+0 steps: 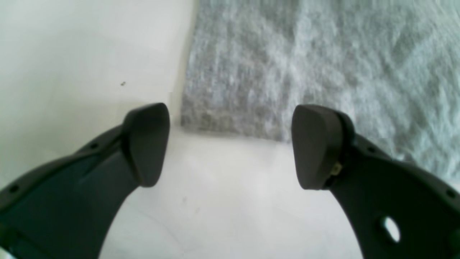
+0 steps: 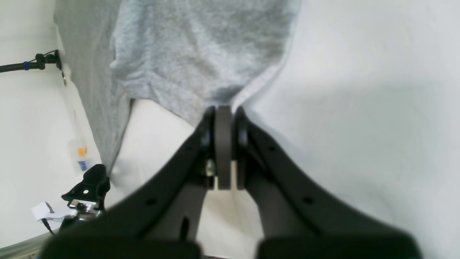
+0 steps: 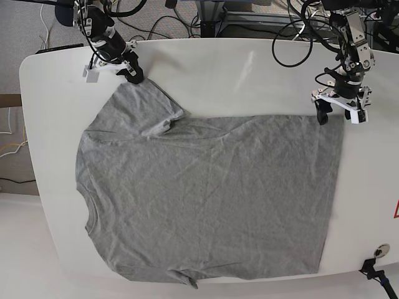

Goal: Fold the T-shirt properly
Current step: 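Grasp the shirt's shoulder corners with both grippers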

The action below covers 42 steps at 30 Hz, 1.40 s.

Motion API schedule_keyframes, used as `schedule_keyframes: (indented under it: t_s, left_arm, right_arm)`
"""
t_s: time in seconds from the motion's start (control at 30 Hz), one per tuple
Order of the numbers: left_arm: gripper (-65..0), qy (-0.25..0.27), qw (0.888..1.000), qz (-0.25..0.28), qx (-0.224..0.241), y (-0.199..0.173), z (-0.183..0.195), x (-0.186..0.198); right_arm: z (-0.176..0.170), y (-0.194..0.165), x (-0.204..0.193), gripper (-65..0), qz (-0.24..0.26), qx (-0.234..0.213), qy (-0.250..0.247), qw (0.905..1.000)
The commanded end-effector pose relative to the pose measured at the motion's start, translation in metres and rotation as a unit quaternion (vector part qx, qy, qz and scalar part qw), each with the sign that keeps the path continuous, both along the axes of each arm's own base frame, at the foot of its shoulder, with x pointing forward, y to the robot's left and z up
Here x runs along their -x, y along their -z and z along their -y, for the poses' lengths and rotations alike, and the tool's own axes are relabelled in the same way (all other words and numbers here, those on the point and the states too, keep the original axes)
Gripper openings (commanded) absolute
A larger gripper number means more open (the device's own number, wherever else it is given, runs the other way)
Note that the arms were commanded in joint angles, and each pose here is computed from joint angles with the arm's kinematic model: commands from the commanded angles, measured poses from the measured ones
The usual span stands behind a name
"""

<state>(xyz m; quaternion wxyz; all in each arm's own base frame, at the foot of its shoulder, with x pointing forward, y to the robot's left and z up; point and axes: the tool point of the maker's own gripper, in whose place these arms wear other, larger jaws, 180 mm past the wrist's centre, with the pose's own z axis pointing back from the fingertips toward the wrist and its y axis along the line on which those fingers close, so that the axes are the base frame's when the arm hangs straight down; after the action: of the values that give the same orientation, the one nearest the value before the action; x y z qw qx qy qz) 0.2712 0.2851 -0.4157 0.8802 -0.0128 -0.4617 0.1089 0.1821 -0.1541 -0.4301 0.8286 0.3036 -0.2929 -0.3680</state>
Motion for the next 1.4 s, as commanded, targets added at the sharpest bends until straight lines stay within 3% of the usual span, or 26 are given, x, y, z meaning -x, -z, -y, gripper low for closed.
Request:
schedule_keyframes:
  t_s: [0.0,0.3,0.4,0.53,0.67,1.37]
  left_arm:
    - [-14.7,0.0,1.0,0.003,0.0,-0.004,-0.003,-0.009]
    - [-15.6,0.028,1.0,0.006,0.01,-0.007,0.009,-0.019]
    - [-21.8,0.028,1.0,0.006,0.01,-0.007,0.009,-0.019]
    - [-34.9,0.028,1.0,0.007,0.01,-0.008,0.009,-0.019]
    - [-42.6,0.028,1.0,0.007,0.01,-0.008,0.009,-0.019]
    - [-43.4,0.028,0.999,0.033,0.004,-0.025,0.006,-0.042]
  right_arm:
    - [0.003,-0.001,0.001,-65.0,-0.001,0.006,0.001,1.0]
    - [0.003,-0.001,0.001,-65.0,-0.001,0.005,0.001,1.0]
    - [0.003,-0.001,0.001,-65.0,-0.001,0.005,0.001,1.0]
    - [0.003,-0.001,0.001,-65.0,-0.001,0.005,0.001,1.0]
    - [0.003,-0.001,0.001,-65.0,-0.001,0.005,0.001,1.0]
    - [0.003,0.0,0.003,-65.0,-0.003,0.005,0.001,1.0]
